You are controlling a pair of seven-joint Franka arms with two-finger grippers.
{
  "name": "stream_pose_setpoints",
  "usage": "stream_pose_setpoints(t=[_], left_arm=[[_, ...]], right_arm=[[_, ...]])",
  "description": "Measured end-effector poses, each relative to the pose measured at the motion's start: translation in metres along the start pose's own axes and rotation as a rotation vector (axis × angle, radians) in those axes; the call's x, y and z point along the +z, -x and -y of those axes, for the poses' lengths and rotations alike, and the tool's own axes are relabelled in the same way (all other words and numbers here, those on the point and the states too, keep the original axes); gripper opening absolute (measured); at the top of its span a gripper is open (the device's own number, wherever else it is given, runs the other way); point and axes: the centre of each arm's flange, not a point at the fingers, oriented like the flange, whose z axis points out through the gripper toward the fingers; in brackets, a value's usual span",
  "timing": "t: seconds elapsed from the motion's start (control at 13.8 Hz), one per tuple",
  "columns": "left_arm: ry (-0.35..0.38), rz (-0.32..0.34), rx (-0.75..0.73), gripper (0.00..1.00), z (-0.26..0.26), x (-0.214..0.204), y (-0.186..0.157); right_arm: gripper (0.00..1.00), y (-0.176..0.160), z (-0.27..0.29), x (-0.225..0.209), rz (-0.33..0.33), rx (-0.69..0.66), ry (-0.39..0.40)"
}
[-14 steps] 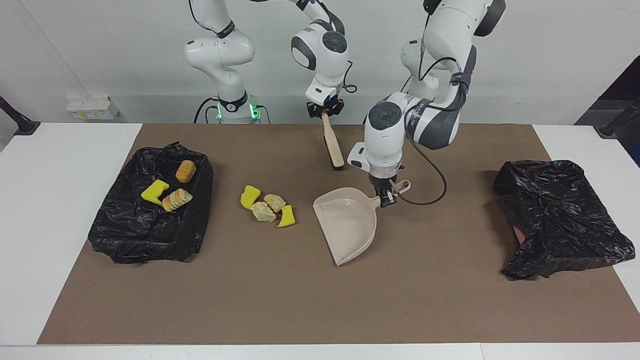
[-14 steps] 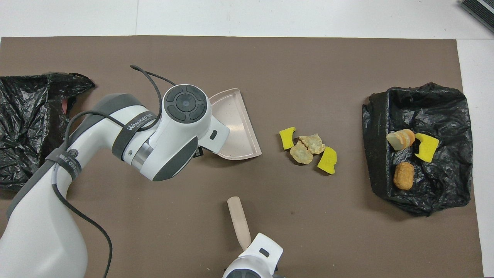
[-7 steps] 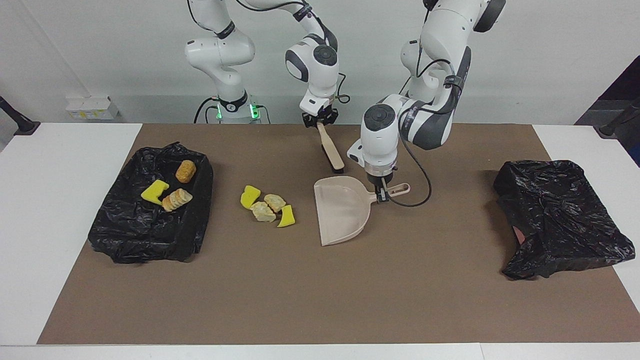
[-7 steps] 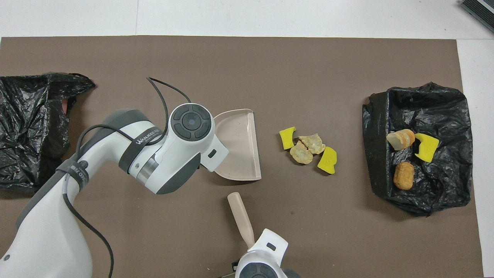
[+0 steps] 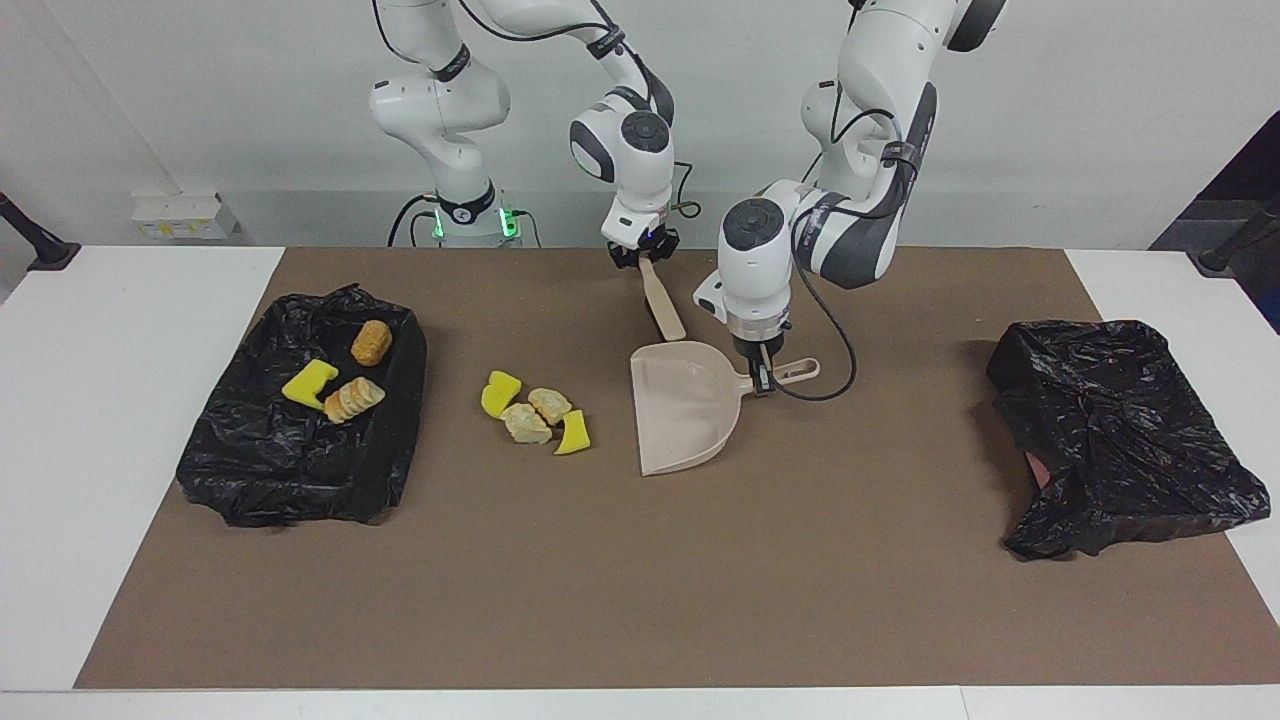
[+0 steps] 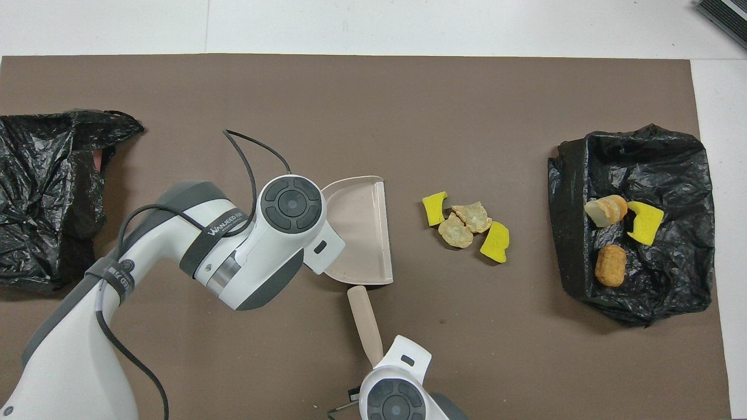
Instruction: Sweep and dump trash in bin
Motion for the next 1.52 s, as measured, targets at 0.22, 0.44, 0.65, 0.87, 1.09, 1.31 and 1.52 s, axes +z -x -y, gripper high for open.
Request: stream_pose_setpoints(t=[0.22,0.44,0.65,0.87,1.09,1.31,1.52], left_arm=[[-0.001,0.002,0.001,0.32,-0.002,0.0,0.0],[-0.001,0.002,0.001,0.32,-0.002,0.0,0.0],[-0.001,0.002,0.001,0.32,-0.002,0.0,0.0],[-0.002,0.001,0.001,0.32,-0.002,0.0,0.0],[-0.004,-0.001,0.002,0.32,-0.002,0.0,0.0],[-0.009,-0.006,0.002,0.32,-0.001,0.0,-0.001],[-0.011,-0.008,0.002,0.32,-0.001,-0.001,-0.001]], right_arm=[[0.58,0.0,0.0,-0.001,-0.001,-0.016,-0.001],[0.69,-0.001,0.001,-0.002,-0.004,-0.019,-0.004],[0.69,-0.004,0.006,-0.01,-0.007,-0.023,-0.009],[0.67,-0.007,0.007,-0.015,-0.013,-0.049,-0.014],[0.52,-0.008,0.005,-0.016,-0.019,-0.072,-0.003],[0.26,-0.009,0.004,-0.018,-0.021,-0.079,0.003],[0.26,-0.019,-0.003,-0.042,0.009,-0.05,0.018]])
